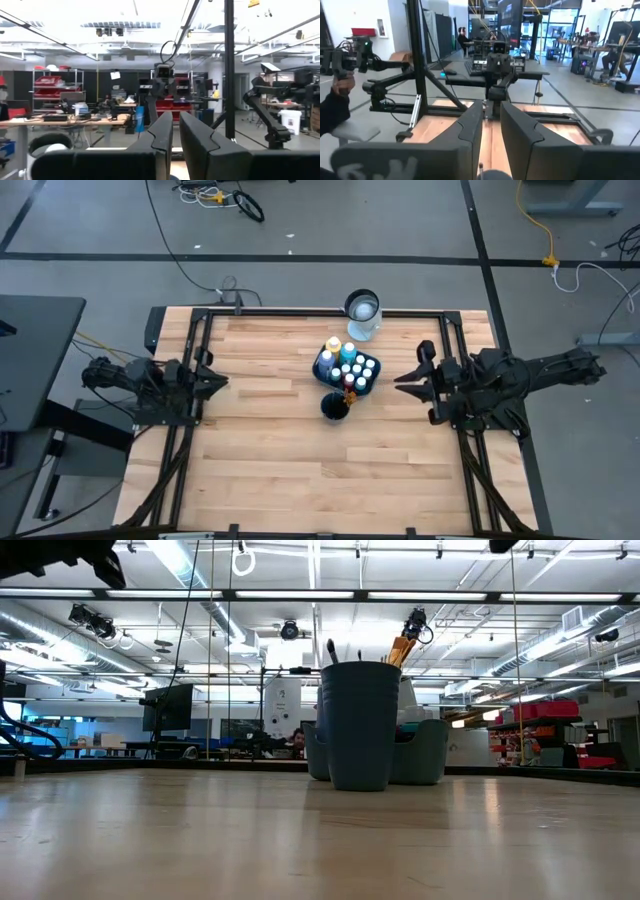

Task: Pick & Place Paint Supplies
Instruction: Return to Home Position

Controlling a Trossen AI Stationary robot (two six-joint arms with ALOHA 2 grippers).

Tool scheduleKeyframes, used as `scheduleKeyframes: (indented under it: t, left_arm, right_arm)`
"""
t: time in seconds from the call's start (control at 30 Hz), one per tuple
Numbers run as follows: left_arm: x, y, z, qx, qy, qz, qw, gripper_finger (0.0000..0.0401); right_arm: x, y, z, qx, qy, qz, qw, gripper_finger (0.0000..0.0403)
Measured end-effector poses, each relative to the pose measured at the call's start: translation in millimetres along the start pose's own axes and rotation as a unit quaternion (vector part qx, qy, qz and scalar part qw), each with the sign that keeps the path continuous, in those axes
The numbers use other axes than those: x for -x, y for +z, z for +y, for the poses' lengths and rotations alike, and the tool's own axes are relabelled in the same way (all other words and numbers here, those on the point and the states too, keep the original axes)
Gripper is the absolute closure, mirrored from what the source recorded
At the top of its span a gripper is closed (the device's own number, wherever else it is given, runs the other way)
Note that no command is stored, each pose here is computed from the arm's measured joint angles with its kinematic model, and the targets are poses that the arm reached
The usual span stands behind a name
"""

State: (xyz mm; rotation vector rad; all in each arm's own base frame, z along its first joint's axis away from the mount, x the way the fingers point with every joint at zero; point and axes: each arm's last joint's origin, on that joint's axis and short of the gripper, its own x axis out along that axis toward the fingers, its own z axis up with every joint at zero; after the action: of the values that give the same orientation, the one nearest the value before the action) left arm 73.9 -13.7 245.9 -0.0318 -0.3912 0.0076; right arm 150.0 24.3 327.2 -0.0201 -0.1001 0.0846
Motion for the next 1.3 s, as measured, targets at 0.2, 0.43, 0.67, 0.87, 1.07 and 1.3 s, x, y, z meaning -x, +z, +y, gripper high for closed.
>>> scheduleKeyframes:
  t: [0.2, 0.43, 0.67, 0.87, 1.07, 1.3]
  left_arm:
    - [0, 8, 0, 0.012, -0.009, -0.042, 0.999, 0.0361]
    - [3, 44, 0, -0.014, -0.061, -0.102, 0.993, 0.0361]
    - [4, 49, 4, -0.07, -0.011, -0.085, 0.994, 0.0361]
    - [3, 45, 4, -0.069, -0.002, -0.077, 0.995, 0.0361]
    - [3, 43, 4, -0.065, -0.004, -0.068, 0.996, 0.0361]
    - [3, 43, 4, -0.091, 0.007, -0.065, 0.994, 0.0361]
  right_arm:
    - [-1, -26, 3, -0.01, 0.027, -0.033, 0.999, 0.0331]
    - [30, -11, -3, 0.03, -0.011, -0.106, 0.994, 0.0331]
    - [56, -17, -6, 0.011, -0.023, -0.066, 0.997, 0.0331]
    - [61, -34, -6, 0.021, -0.031, -0.097, 0.995, 0.0331]
    - [64, -58, -5, 0.0, -0.029, -0.096, 0.995, 0.0331]
    - [62, -74, -5, -0.01, -0.029, -0.09, 0.995, 0.0331]
